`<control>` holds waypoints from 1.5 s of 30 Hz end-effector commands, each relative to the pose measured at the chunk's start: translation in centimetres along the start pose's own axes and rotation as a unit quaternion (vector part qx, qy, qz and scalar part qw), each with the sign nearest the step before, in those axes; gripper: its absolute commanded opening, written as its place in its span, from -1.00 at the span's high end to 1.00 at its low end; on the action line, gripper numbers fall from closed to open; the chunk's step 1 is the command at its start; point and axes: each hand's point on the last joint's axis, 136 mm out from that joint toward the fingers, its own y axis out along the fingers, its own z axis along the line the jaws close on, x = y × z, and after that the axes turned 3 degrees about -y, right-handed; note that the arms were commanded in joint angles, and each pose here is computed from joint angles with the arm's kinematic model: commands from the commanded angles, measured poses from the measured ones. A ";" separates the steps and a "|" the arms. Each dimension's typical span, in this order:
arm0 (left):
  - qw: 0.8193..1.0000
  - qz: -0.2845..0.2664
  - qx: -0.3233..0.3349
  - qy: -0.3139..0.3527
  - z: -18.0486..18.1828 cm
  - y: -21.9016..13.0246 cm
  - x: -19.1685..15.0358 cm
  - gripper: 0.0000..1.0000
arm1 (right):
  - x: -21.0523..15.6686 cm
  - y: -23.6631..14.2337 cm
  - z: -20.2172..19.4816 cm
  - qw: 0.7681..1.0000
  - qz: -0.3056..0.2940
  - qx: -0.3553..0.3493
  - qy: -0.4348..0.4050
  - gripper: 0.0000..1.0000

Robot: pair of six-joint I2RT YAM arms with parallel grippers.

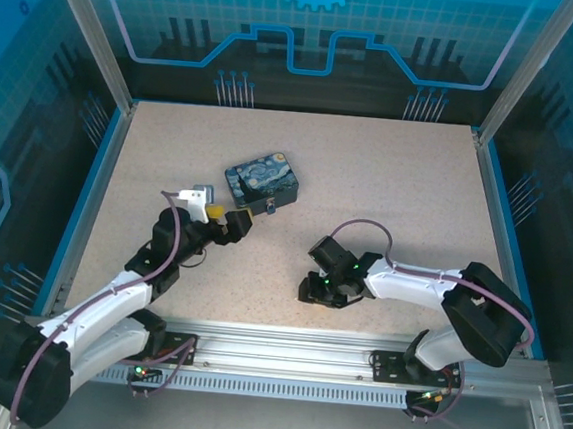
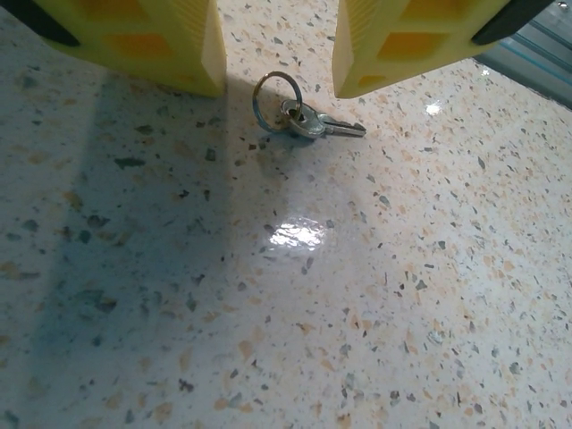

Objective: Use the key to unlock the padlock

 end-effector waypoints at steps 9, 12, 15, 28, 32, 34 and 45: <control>1.000 -0.014 -0.017 -0.007 -1.5 0.3 1.4 -0.97 | -0.4 1.5 0.2 1.000 0.014 0.004 0.003 0.47; 1.000 -0.012 -0.016 -0.007 -1.4 0.4 1.2 -0.97 | -0.3 1.6 0.3 1.000 0.014 0.003 0.003 0.54; 1.000 -0.010 -0.015 -0.006 -1.3 0.5 1.1 -0.97 | -0.2 1.5 0.1 1.000 0.014 -0.003 0.001 0.61; 1.000 -0.008 -0.014 -0.001 -1.3 0.6 1.0 -0.98 | 0.7 0.2 0.6 0.999 -0.002 -0.014 -0.032 0.98; 1.000 -0.005 -0.019 0.001 -1.4 0.6 0.9 -0.98 | 1.1 -0.7 0.3 0.999 -0.018 -0.016 -0.036 1.00; 1.000 -0.001 -0.024 -0.001 -1.6 0.6 0.8 -0.97 | 1.6 -1.4 0.6 0.999 -0.038 0.003 -0.033 1.00; 0.991 0.008 -0.132 -0.033 -6.6 0.3 1.2 -0.88 | 6.1 -6.5 3.7 0.963 -0.194 0.184 0.024 1.00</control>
